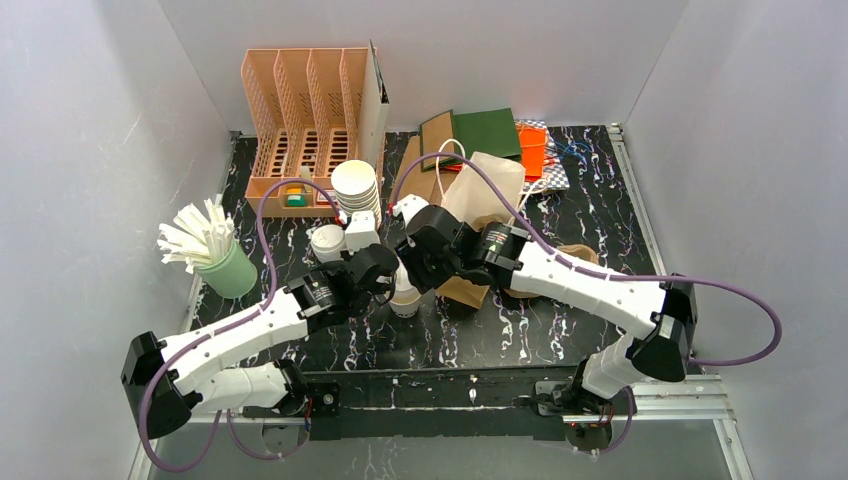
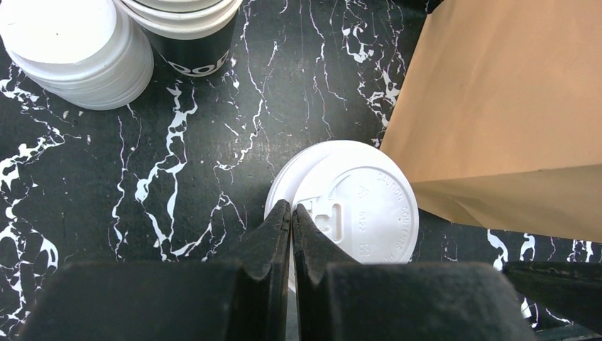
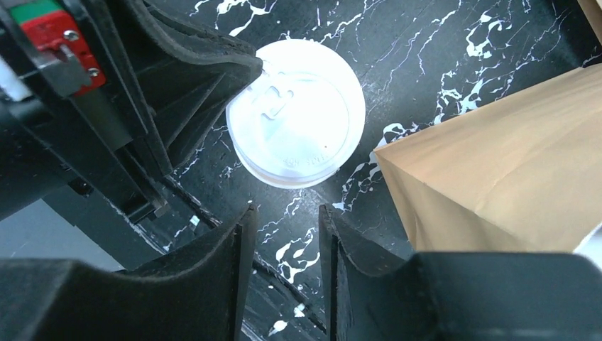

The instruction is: Pack the takeout coffee

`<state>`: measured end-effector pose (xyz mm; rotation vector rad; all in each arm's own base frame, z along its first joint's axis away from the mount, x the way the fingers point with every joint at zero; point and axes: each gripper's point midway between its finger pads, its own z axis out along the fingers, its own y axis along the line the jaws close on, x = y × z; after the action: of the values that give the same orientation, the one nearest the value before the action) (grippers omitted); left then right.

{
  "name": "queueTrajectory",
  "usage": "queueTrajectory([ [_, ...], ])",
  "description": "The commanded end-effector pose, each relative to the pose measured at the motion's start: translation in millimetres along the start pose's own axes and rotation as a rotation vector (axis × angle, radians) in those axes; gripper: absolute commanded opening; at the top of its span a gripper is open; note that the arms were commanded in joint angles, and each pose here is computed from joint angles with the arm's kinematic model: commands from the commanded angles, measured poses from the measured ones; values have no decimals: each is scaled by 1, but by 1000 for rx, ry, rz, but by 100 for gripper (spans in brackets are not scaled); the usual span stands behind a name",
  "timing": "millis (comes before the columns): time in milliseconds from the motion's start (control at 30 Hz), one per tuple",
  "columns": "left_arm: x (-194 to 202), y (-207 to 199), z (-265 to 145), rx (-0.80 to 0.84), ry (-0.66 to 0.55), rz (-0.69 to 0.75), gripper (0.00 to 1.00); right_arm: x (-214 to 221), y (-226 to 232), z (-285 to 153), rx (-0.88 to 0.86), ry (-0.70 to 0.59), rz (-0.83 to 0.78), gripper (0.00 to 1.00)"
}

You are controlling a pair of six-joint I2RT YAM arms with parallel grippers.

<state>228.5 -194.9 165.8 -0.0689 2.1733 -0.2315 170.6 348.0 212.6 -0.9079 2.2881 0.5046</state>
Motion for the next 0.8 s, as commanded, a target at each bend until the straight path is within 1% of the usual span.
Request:
queueTrajectory([
  [0, -14, -4, -2, -6, -40, -28, 2, -3, -1, 11, 24, -25, 39, 47],
  [167, -2, -8, 0, 14, 0, -28, 2, 5, -5, 22, 50, -5, 41, 49],
  [367, 3, -5, 1, 6, 13, -20, 2, 15, -9, 38, 85, 33, 42, 49],
  [767, 12, 3, 0, -21, 47, -15, 4, 12, -16, 48, 139, 8, 71, 49],
])
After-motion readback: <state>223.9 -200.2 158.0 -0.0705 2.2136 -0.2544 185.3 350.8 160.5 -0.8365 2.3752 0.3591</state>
